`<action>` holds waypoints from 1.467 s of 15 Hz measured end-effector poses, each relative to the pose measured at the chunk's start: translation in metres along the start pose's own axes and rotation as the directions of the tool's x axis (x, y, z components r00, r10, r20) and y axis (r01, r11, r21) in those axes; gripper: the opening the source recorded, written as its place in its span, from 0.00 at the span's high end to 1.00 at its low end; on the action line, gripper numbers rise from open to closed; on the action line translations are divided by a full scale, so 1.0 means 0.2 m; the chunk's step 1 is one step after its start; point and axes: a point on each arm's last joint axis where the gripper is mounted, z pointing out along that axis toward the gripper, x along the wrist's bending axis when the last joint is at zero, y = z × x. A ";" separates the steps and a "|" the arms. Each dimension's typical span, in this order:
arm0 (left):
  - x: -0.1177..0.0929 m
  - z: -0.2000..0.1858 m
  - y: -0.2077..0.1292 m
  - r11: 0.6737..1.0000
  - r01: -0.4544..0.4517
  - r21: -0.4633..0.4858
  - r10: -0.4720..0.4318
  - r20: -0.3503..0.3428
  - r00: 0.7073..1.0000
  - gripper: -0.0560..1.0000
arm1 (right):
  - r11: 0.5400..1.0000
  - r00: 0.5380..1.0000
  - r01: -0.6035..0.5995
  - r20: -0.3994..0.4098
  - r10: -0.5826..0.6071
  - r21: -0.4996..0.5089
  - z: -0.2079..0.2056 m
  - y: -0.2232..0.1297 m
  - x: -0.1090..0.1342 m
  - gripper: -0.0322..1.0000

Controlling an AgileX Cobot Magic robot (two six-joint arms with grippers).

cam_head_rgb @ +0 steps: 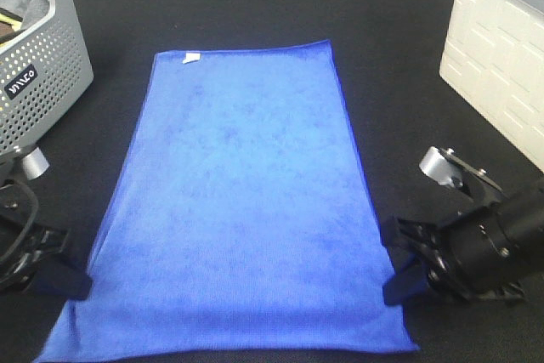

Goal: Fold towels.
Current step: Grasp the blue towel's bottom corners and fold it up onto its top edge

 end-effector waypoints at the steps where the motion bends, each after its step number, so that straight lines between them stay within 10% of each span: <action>1: -0.01 -0.03 -0.01 1.000 -0.002 0.019 0.002 0.001 1.000 0.94 | 1.000 1.000 0.000 -0.006 0.000 0.009 -0.02 -0.04 0.00 0.97; 11: -0.02 -0.08 -0.14 0.996 0.071 0.046 -0.070 -0.008 0.997 0.94 | 0.999 0.998 0.050 -0.026 -0.051 -0.014 -0.12 -0.17 0.02 0.97; 22: -0.08 -0.09 0.86 0.962 0.002 -0.272 0.002 0.014 1.000 0.94 | 0.952 0.972 0.234 0.017 -0.235 -0.196 -0.14 0.97 0.38 0.97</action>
